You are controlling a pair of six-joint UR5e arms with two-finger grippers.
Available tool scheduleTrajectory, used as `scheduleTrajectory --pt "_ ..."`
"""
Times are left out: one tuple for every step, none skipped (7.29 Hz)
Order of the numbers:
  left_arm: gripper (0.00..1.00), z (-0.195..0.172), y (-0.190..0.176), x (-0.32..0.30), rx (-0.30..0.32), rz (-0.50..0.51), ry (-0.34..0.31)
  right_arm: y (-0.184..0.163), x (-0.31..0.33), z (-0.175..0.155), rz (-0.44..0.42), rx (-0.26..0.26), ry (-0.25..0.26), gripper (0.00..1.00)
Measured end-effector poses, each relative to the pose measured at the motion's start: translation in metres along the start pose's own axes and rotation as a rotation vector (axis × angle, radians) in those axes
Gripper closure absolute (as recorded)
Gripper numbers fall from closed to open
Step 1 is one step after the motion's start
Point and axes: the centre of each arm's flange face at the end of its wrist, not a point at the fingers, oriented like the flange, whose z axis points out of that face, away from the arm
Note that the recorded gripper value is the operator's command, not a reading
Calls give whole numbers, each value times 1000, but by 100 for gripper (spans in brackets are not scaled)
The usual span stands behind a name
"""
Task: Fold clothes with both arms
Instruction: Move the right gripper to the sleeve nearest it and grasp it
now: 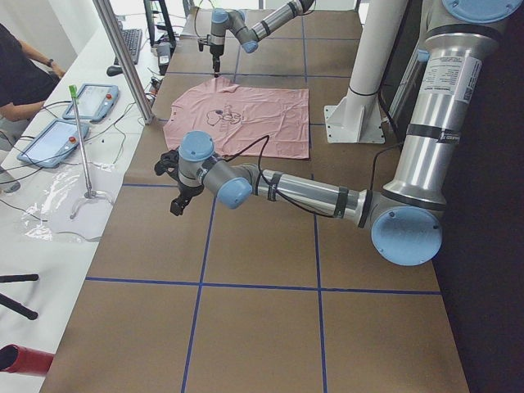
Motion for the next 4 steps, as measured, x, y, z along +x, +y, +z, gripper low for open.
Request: scheduleTrajectory --pt "0 0 1 0 -1 -1 1 2 -1 3 4 -14 12 4" --pt "0 0 1 0 -2 0 2 3 0 5 4 -24 20 6" --pt "0 1 1 -1 -3 0 2 4 1 6 5 -28 24 28" --pt "0 1 2 -1 -3 0 2 4 1 7 6 -30 25 58"
